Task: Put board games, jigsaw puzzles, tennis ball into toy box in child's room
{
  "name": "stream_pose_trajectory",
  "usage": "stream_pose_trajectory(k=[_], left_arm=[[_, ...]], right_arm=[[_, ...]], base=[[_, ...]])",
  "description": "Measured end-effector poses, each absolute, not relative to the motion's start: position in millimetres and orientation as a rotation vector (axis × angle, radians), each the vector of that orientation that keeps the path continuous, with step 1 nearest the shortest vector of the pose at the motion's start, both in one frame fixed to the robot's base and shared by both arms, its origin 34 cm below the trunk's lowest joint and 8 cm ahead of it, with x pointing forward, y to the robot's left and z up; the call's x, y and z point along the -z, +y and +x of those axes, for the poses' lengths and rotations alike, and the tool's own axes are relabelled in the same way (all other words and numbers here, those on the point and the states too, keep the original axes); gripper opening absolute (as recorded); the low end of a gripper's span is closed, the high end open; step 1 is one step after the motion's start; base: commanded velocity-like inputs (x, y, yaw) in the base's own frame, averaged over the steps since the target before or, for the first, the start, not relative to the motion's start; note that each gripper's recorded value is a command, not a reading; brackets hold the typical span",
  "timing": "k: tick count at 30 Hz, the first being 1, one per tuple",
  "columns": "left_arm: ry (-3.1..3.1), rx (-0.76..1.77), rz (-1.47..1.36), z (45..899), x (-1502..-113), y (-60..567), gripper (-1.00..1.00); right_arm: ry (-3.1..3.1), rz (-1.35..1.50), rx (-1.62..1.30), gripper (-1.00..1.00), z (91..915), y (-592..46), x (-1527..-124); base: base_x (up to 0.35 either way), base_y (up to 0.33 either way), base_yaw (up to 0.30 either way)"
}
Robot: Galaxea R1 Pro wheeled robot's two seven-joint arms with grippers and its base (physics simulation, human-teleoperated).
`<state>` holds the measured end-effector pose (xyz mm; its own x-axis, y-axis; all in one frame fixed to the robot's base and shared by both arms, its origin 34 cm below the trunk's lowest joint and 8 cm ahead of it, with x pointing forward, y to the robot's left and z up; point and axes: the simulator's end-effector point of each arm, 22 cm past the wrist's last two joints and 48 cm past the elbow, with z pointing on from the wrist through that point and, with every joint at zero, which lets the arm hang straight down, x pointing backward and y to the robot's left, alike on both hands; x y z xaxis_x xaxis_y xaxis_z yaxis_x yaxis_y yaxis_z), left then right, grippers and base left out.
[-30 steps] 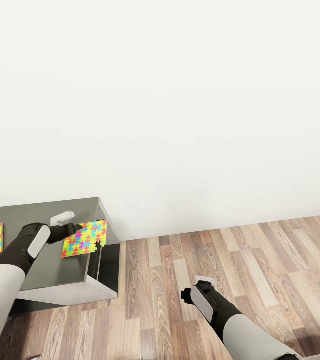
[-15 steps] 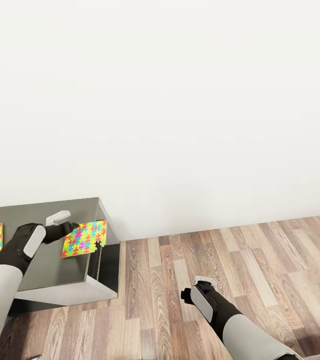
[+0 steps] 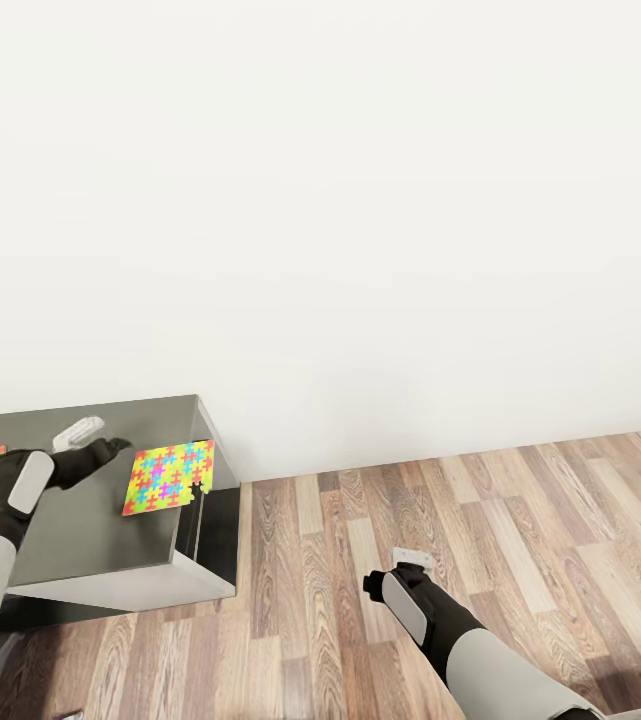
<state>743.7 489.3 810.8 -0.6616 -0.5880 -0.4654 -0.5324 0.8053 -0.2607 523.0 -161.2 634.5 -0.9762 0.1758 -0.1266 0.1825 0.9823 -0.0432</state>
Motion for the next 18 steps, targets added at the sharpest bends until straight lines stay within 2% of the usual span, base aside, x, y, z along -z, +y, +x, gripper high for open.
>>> stream_pose_trajectory(k=[18], left_arm=[[2.437,0.416,-0.798,748,-833,476,1.0]], right_arm=[[3.002,0.276,0.084,1.0,523,-162,-634]], base=[[0.0,0.0,0.0]])
